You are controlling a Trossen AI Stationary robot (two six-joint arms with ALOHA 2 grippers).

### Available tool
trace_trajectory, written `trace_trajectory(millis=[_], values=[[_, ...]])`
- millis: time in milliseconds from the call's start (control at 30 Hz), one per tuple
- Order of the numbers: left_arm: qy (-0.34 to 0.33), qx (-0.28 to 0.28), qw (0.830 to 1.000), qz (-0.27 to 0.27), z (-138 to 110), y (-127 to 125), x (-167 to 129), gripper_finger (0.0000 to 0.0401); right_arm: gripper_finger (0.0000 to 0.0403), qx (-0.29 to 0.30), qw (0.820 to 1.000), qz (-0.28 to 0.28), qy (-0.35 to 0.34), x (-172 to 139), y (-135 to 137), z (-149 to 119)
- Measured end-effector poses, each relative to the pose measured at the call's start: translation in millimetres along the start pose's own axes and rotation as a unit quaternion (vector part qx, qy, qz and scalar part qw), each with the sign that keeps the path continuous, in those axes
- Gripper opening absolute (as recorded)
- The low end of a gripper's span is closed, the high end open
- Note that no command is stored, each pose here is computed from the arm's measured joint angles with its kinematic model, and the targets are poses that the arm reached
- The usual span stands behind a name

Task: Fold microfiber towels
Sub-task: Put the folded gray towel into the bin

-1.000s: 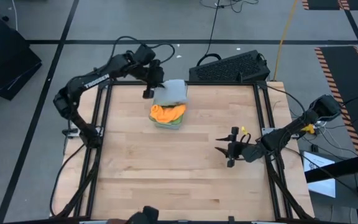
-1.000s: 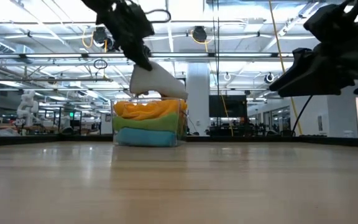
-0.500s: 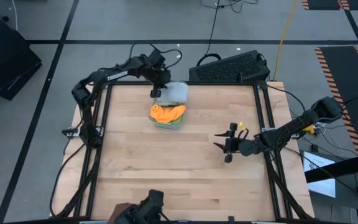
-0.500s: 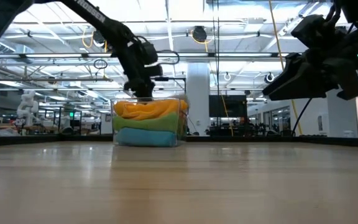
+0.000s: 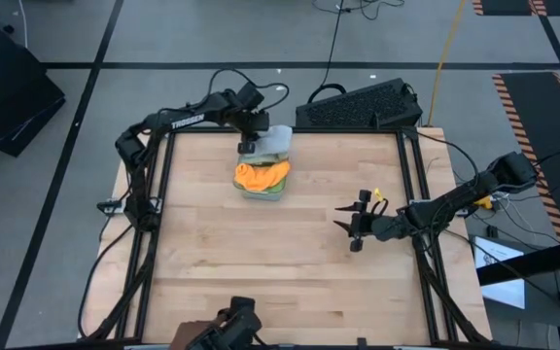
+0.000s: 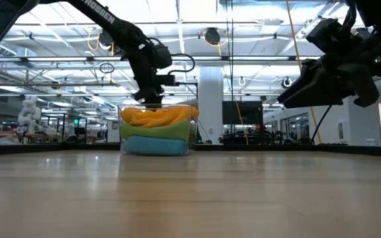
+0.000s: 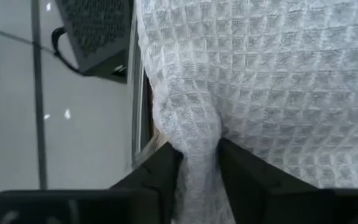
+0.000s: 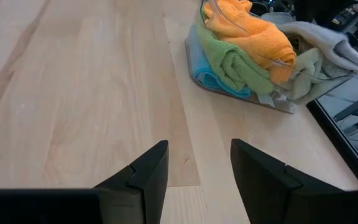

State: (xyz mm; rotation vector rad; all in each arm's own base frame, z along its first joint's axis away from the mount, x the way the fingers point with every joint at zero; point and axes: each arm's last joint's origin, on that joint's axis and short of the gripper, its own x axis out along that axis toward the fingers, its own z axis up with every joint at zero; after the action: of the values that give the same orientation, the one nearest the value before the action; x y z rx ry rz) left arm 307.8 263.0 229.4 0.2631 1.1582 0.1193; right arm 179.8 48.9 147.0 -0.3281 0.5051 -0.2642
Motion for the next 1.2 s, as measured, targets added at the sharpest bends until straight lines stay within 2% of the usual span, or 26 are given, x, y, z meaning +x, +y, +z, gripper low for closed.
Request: trace_trajectory(millis=[167,433,500,567,667,833,1000,1067,1200], values=[[0.011,0.001,0.999,0.041,7.3,-5.1,-21.5,0.0155,0.0167,0.0,1.0,0.011,0.001,-0.1,0.8,-1.9],[-0.047,-0.037,0.994,0.087,18.5,-13.9,-78.0,0.0179,0.0167,0.016,1.0,0.012,0.008,-0.4,1.0,-9.9],[-0.089,-0.059,0.99,0.09,24.5,-14.3,-86.3,0.0177,0.0167,0.018,1.0,0.012,0.004,-0.4,0.9,-9.1],[-0.153,-0.079,0.983,0.065,33.0,-14.3,-90.4,0.017,0.0167,0.016,1.0,0.011,-0.002,-0.4,0.9,-7.7],[-0.194,-0.082,0.977,0.037,47.0,-19.0,-79.7,0.0142,0.0167,0.012,1.0,0.011,-0.009,-0.4,0.8,-6.1],[-0.149,-0.057,0.987,-0.003,49.4,-25.3,-30.4,0.007,0.0156,0.022,0.999,0.038,-0.017,-0.6,2.2,-4.6],[-0.097,-0.052,0.993,-0.032,39.5,-25.7,4.7,0.0012,0.0138,0.033,0.999,0.039,-0.014,-0.6,2.4,-5.0],[-0.086,-0.059,0.994,-0.043,34.5,-23.5,13.6,0.0005,0.0132,0.032,0.999,0.039,-0.014,-0.6,2.4,-5.0],[-0.076,-0.076,0.99,-0.089,22.9,-20.2,28.9,0.0019,0.0126,0.03,0.999,0.038,-0.015,-0.6,2.3,-4.9]])
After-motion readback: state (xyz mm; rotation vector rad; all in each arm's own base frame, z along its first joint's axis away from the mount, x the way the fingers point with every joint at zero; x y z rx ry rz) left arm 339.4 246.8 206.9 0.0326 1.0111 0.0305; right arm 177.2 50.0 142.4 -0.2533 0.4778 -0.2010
